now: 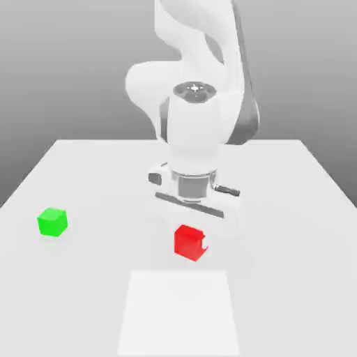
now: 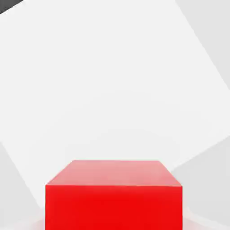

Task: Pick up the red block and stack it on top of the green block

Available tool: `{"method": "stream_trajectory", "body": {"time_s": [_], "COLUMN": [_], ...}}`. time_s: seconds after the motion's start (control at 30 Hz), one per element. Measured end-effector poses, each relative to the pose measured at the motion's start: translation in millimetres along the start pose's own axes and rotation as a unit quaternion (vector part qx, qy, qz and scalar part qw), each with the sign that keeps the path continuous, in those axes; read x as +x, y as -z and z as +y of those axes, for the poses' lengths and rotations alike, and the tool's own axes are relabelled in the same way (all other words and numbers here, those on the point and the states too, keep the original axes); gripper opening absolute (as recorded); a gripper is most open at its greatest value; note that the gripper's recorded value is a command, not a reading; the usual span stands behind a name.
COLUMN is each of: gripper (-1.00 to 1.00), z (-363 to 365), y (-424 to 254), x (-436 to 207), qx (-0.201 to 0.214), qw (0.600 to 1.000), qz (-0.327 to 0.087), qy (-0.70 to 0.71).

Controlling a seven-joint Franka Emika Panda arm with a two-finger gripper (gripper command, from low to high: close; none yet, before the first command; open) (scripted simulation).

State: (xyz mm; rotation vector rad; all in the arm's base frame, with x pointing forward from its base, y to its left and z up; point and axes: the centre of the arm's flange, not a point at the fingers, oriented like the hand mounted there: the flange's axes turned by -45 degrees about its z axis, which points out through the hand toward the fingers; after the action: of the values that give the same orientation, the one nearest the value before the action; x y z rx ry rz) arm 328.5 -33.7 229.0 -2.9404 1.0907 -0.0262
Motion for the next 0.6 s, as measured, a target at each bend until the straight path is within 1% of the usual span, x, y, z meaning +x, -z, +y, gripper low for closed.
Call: {"method": "stream_trajectory", "body": {"time_s": [0.13, 0.27, 0.37, 0.5, 0.6], "gripper": [-1.00, -1.00, -1.00, -1.00, -1.00], "z": [73.0, 158.2, 225.7, 314.2, 335.7], "y": [13.6, 22.5, 25.2, 23.0, 22.0], "x": [44.3, 67.3, 68.5, 48.4, 41.2], "qx": [0.001, 0.000, -0.003, -0.006, -0.001], "qw": [0.993, 0.971, 0.945, 0.897, 0.883], "qz": [0.005, 0.006, 0.005, 0.000, -0.005], "qy": [-0.119, -0.239, -0.328, -0.442, -0.469]}}
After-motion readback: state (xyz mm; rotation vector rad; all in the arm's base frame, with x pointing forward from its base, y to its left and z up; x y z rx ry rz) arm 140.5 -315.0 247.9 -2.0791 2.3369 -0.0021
